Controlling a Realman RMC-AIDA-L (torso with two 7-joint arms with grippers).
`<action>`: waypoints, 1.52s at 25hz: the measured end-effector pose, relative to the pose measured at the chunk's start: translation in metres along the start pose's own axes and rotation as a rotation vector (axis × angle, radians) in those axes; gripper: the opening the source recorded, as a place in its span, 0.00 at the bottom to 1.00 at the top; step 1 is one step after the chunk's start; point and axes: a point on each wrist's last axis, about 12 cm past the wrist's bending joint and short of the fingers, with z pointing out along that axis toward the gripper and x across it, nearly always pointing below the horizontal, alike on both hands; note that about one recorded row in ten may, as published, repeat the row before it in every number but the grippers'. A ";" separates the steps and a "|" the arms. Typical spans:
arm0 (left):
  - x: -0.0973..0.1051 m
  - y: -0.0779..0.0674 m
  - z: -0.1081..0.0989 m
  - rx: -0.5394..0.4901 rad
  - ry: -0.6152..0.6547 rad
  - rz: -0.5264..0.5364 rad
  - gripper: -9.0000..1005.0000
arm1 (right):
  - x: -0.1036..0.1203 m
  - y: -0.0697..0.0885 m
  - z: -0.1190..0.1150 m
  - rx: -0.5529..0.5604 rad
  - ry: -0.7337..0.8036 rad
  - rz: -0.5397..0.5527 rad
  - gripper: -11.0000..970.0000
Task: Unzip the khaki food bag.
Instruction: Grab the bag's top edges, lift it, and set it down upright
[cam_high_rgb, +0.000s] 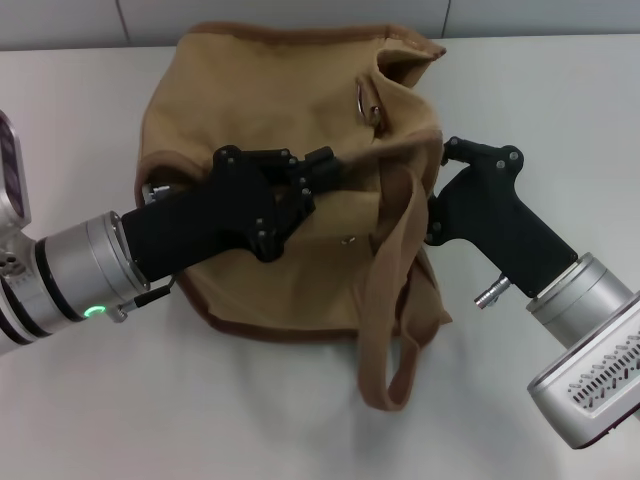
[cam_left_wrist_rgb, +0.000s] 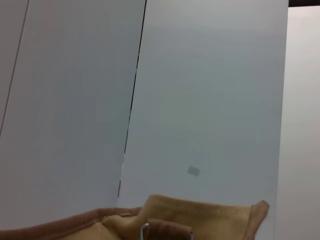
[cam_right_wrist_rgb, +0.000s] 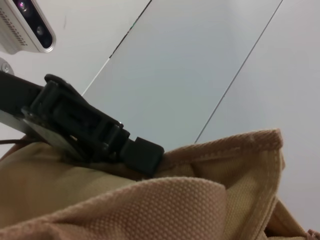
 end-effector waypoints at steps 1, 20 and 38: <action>0.000 0.000 0.000 0.001 0.000 0.000 0.06 | 0.000 0.000 0.000 0.000 0.000 0.000 0.26; -0.005 0.003 -0.016 -0.124 -0.120 -0.025 0.06 | 0.005 -0.004 -0.007 0.021 0.029 -0.007 0.04; -0.006 0.004 -0.059 -0.374 -0.271 -0.044 0.06 | 0.013 -0.003 -0.022 0.020 0.096 -0.023 0.08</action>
